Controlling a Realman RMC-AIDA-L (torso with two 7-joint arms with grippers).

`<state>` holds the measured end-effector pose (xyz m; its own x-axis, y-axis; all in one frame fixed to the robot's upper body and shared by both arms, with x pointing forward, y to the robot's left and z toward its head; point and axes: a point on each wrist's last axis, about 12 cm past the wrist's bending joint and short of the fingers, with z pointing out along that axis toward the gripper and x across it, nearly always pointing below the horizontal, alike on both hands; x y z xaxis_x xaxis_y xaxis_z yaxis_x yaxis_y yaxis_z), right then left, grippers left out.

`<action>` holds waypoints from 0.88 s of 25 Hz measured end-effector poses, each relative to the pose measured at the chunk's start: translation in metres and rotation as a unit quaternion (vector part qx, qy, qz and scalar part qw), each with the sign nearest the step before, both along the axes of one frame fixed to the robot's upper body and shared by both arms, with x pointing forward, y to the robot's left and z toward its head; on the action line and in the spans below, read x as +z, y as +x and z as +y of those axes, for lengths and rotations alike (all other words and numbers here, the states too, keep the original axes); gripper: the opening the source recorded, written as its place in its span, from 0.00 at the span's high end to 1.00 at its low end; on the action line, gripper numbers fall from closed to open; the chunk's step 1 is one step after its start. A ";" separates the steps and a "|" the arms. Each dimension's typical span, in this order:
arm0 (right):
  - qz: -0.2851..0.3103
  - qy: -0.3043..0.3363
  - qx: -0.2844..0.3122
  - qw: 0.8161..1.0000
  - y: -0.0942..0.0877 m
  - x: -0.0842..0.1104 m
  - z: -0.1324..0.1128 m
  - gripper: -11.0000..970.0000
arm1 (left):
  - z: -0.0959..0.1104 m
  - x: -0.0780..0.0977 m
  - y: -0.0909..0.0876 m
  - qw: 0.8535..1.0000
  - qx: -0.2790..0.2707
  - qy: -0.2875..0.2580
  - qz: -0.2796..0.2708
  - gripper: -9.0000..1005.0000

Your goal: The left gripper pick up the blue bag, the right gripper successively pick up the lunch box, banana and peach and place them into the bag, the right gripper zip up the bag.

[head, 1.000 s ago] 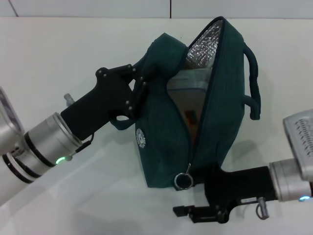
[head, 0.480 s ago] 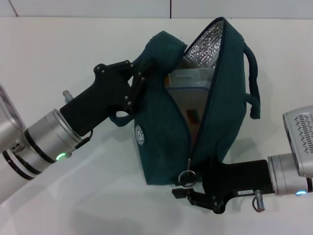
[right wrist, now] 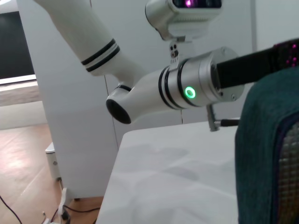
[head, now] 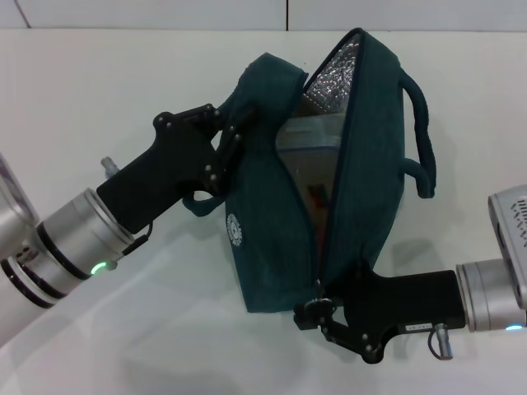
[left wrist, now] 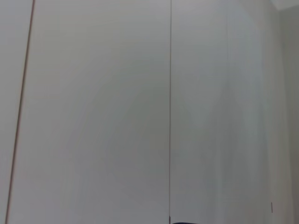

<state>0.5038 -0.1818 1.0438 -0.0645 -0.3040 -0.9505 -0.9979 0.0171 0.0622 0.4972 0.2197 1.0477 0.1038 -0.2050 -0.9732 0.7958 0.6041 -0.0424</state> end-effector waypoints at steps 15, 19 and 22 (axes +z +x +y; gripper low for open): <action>-0.020 0.019 0.006 1.000 0.002 0.007 0.001 0.96 | 0.014 -0.001 -0.008 0.991 -0.011 -0.090 0.094 0.53; -0.022 0.038 -0.010 0.999 0.000 0.008 0.000 0.96 | 0.023 -0.003 -0.022 0.990 -0.001 -0.108 0.092 0.41; -0.021 0.059 -0.025 0.998 -0.003 0.009 -0.002 0.96 | 0.032 -0.007 -0.036 0.989 0.008 -0.117 0.095 0.41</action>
<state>0.5013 -0.1834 1.0528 -0.0357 -0.1870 -0.9817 -0.9978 0.0620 0.0245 0.4608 0.2513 1.0402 -0.0709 -0.4266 -0.9017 0.7509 0.5722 -0.3298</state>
